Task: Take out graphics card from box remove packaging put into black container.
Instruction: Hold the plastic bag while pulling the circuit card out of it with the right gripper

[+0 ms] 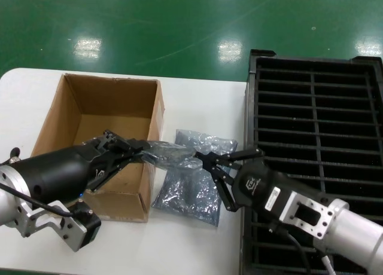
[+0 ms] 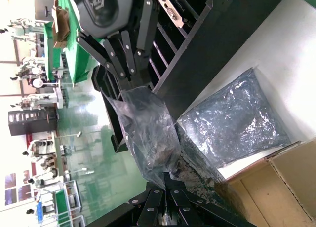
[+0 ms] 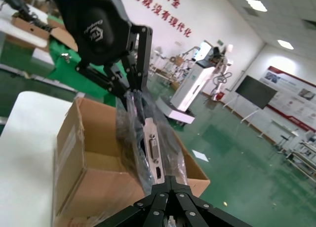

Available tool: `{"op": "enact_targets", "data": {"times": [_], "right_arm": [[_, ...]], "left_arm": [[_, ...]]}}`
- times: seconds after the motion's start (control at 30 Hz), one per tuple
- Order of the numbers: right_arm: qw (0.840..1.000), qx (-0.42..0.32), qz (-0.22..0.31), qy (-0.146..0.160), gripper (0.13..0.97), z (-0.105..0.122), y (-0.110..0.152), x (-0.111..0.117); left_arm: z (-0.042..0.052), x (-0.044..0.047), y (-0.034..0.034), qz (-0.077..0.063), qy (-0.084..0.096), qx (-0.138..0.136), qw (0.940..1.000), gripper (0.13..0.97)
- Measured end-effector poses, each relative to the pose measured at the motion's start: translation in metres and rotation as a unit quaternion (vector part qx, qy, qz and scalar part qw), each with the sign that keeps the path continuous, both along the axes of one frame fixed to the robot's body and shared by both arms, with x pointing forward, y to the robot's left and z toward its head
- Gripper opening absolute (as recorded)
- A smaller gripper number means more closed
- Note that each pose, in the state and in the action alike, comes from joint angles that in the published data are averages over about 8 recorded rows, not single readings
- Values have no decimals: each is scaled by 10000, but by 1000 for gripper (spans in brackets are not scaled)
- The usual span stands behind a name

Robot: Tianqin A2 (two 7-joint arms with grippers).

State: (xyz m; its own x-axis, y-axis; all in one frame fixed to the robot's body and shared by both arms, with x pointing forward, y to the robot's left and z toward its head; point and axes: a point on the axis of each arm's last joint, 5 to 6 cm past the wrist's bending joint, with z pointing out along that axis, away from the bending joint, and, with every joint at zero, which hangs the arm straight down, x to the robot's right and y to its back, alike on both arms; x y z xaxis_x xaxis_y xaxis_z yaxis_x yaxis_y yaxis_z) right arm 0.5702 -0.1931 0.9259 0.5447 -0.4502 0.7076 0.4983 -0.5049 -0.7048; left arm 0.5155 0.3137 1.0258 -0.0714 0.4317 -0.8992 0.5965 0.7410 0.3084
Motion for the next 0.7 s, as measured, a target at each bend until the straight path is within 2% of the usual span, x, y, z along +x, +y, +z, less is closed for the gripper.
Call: {"op": "enact_targets", "data": {"times": [0.37,0.7], "right_arm": [[9980,-537,311,-120,134,261,3,297],[9873,-1328,843,-240,134,411,66,488]], "left_arm": [[0,0,0,0,0,0,10000,140],[0,0,0,0,0,0,10000,140]]}}
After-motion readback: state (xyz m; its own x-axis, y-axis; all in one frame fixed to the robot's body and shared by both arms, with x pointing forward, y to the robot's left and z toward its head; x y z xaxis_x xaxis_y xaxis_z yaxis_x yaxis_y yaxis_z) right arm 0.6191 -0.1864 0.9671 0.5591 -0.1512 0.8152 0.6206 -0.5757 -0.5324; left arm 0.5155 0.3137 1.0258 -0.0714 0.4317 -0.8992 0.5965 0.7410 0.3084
